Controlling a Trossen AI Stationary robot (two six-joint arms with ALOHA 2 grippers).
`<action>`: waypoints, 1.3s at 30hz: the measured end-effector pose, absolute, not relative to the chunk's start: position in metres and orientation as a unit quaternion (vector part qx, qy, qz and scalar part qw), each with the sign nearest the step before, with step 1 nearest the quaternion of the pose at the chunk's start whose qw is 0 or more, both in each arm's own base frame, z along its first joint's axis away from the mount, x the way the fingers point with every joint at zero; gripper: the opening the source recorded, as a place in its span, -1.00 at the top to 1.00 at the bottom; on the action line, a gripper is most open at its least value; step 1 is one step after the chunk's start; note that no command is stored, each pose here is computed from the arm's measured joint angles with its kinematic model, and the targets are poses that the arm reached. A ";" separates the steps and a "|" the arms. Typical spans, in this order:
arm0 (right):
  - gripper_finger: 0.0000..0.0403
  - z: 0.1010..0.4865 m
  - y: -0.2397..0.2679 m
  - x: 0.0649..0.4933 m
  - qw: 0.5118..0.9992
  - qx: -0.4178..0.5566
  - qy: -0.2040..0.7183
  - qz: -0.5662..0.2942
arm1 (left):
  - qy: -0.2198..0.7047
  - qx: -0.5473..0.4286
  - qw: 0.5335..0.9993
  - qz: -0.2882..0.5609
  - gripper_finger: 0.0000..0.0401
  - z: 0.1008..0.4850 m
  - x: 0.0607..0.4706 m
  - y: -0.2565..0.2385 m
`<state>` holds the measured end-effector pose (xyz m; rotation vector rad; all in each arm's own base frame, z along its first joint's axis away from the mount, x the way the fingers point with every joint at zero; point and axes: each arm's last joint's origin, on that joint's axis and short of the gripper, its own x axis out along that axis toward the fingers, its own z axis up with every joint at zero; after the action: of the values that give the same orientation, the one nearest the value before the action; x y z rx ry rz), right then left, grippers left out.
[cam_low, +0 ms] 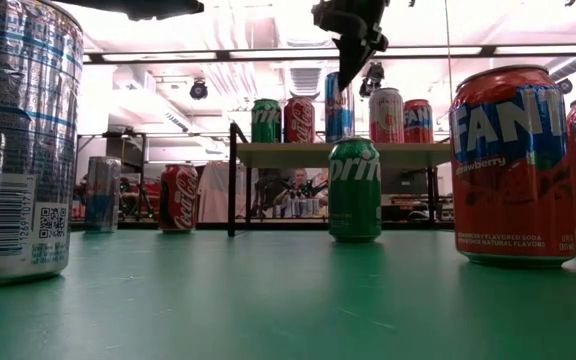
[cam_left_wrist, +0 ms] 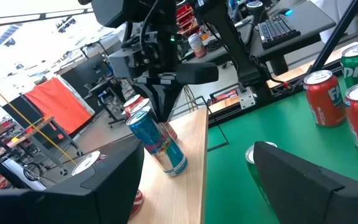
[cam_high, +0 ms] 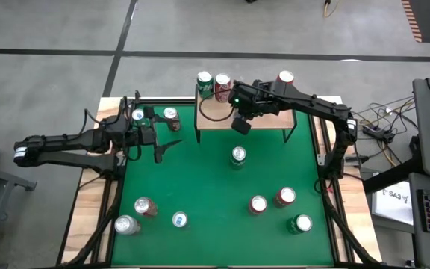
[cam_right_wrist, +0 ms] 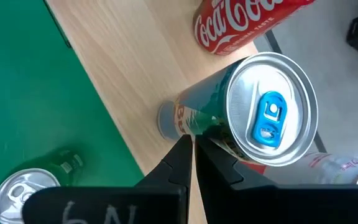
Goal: Place canned beverage on shelf
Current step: Put the middle blue soda can on the shelf
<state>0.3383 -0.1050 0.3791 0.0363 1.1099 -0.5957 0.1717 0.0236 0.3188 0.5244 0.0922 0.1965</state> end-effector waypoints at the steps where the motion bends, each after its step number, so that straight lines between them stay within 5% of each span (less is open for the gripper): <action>1: 0.94 0.379 -0.105 0.338 0.807 0.017 0.520 -0.278 | 0.045 0.259 0.960 0.097 -0.43 0.319 0.172 0.024; 39: 0.94 0.380 -0.121 0.328 0.812 0.038 0.546 -0.202 | 0.049 0.256 0.959 0.109 -0.43 0.319 0.171 0.027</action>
<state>0.3279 -0.1209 0.3796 0.0811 1.1659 -0.4316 0.1713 0.0271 0.3185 0.5194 0.0995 0.2215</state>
